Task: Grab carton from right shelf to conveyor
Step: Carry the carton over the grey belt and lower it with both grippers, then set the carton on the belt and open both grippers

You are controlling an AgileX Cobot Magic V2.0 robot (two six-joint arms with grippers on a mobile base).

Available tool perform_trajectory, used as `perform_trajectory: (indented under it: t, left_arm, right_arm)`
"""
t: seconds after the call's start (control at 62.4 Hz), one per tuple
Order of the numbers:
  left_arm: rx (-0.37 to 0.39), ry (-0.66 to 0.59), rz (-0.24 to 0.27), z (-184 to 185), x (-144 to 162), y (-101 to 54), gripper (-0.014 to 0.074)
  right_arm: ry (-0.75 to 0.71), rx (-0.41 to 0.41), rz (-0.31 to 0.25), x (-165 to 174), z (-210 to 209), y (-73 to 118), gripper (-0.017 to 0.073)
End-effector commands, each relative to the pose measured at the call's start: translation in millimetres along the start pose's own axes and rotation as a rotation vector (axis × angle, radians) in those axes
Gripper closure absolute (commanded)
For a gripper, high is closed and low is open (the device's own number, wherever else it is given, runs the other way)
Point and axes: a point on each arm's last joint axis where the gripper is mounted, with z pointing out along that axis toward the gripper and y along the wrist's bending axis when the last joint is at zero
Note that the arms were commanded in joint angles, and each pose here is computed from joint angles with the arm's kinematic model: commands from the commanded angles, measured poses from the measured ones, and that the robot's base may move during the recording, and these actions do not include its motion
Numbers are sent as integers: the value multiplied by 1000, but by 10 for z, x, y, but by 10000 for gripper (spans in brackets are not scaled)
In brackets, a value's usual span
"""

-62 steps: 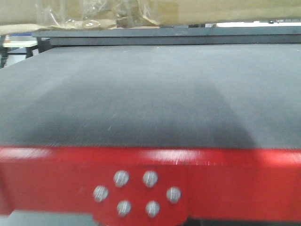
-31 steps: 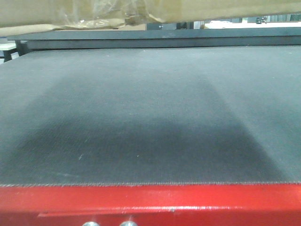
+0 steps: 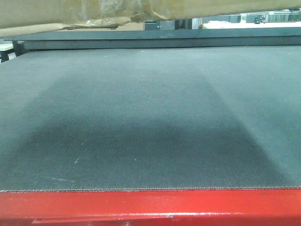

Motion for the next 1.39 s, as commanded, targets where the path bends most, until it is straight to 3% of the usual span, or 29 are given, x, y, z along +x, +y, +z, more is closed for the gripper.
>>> perform_trajectory:
  t: [0.0, 0.737, 0.865, 1.169, 1.377]
  left_arm:
    - [-112, -11, 37, -34, -11, 134, 612]
    - [-110, -10, 36, -34, -11, 133, 612]
    - [-88, -68, 34, 29, -78, 113, 612]
    - [-33, -9, -26, 784, -137, 27, 612]
    - [-34, 35, -7, 1389, -91, -62, 612]
  right_arm:
    - [-88, 16, -38, -63, -130, -5, 625]
    - [-86, 16, -38, -64, -119, -6, 625]
    - [-53, 28, -40, -63, 25, -33, 625]
    - [74, 101, -63, -29, 917, -209, 625]
    - [146, 114, -64, 92, 1567, -310, 625]
